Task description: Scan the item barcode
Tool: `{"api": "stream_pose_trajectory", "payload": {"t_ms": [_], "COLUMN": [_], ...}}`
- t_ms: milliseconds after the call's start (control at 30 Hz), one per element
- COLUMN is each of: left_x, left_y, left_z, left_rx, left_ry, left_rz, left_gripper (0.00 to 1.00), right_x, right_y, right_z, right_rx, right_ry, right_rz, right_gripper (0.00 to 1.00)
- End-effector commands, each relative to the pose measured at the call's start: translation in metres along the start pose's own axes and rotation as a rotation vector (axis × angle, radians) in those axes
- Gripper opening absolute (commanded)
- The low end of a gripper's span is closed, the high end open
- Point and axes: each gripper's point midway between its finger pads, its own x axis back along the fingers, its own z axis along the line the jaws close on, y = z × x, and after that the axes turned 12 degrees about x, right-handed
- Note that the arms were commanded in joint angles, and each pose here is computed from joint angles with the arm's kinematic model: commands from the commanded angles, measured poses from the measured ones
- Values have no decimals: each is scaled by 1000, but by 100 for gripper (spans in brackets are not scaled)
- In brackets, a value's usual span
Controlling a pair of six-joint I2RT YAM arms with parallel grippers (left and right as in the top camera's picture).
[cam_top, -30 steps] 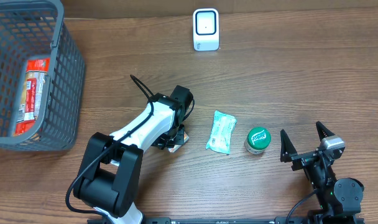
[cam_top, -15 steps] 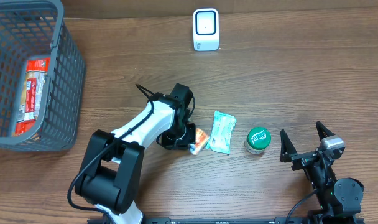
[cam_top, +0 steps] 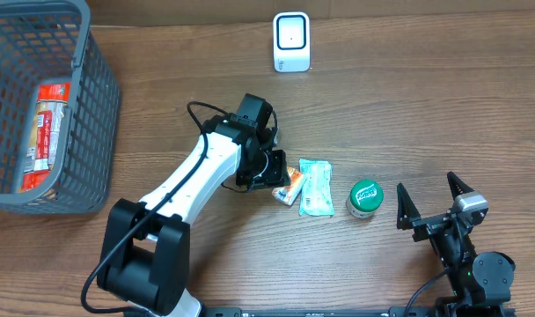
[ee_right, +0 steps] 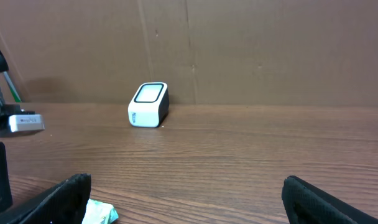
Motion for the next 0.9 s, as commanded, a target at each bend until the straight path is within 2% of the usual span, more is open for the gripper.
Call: {"api": "stream_pose_trajectory", "payload": {"t_ms": [0,267,333,433,867], "left_x": [6,9,6,-2,-60], "left_y": [12,35,40,37,3], "left_z": [18,38,36,31,27], "left_rx": [-6,11,8,6,-37], "left_ry": [102,227,222,192,236], "left_rz": [-78,-196,-207,-176,17], "left_gripper": [37,36,32,27,27], "right_x": [0,0,0,0,0], "right_y": [-2,-2,-2,-2,-2], "right_z": [-1,-1,-1,-1,-1], "right_rx": [6,6,6,6,6], "right_ry": [-3,-3,-3,-3,-3], "right_rz": [-5,-5,-5,-5,-5], "right_gripper": [100,100,100,100,100]}}
